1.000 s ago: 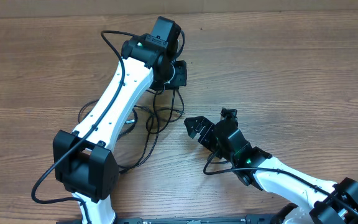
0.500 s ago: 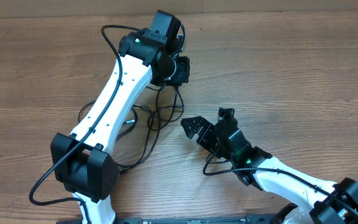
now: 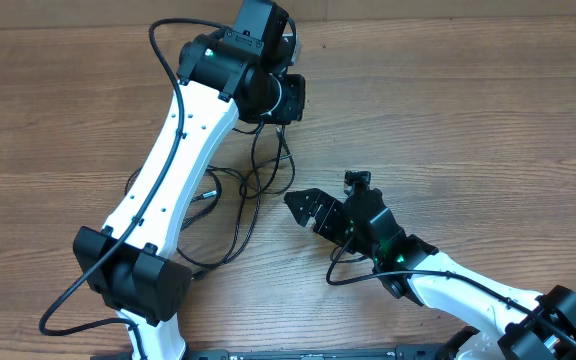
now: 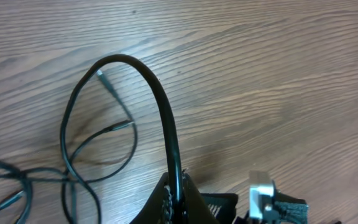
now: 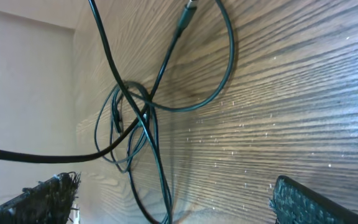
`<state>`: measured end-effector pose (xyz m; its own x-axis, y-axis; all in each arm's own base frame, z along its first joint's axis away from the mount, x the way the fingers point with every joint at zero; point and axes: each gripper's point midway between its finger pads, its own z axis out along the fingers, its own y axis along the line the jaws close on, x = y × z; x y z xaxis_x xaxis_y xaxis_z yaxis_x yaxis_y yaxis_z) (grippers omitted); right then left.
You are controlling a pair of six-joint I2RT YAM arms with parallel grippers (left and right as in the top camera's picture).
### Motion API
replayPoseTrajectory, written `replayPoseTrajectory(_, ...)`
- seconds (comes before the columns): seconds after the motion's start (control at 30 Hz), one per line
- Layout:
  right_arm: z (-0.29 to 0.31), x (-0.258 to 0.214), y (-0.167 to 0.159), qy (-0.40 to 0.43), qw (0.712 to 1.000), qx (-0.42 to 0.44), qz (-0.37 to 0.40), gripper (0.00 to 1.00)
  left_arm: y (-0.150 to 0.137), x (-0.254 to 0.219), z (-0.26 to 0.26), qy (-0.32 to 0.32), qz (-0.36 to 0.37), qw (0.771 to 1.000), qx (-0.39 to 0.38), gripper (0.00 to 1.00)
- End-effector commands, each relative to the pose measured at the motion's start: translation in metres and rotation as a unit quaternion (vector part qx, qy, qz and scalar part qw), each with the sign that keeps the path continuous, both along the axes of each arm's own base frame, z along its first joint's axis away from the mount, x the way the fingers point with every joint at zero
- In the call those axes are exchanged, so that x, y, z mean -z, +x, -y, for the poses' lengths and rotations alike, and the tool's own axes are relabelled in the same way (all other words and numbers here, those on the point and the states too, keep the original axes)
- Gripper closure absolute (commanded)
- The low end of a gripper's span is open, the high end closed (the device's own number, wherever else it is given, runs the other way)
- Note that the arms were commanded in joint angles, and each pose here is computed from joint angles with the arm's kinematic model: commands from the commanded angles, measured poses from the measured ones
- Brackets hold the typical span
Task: Untangle cables
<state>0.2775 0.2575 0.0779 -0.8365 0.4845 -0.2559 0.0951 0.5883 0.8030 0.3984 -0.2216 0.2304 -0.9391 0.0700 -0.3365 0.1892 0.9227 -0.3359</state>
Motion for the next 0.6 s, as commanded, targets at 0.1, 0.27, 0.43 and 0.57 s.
replayPoseTrajectory(0.1, -0.001, -0.009, 0.003, 0.01, 1.0, -0.006, 0.015, 0.0, 0.016, -0.04, -0.041, -0.016, 0.039, 0.998, -0.051, 0.96)
replayPoseTrajectory(0.27, -0.019, -0.042, 0.007, 0.023, 0.989, -0.075, 0.122, 0.0, 0.017, -0.069, -0.041, -0.112, 0.033, 0.993, -0.035, 0.96)
replayPoseTrajectory(0.43, -0.026, -0.064, 0.01, 0.042, 0.98, -0.089, 0.172, 0.0, 0.013, -0.094, -0.039, -0.148, 0.053, 0.987, -0.016, 0.96)
replayPoseTrajectory(0.57, -0.029, -0.067, 0.008, 0.04, 0.977, -0.098, 0.187, 0.0, 0.002, -0.123, -0.027, -0.179, 0.083, 0.98, 0.027, 0.96)
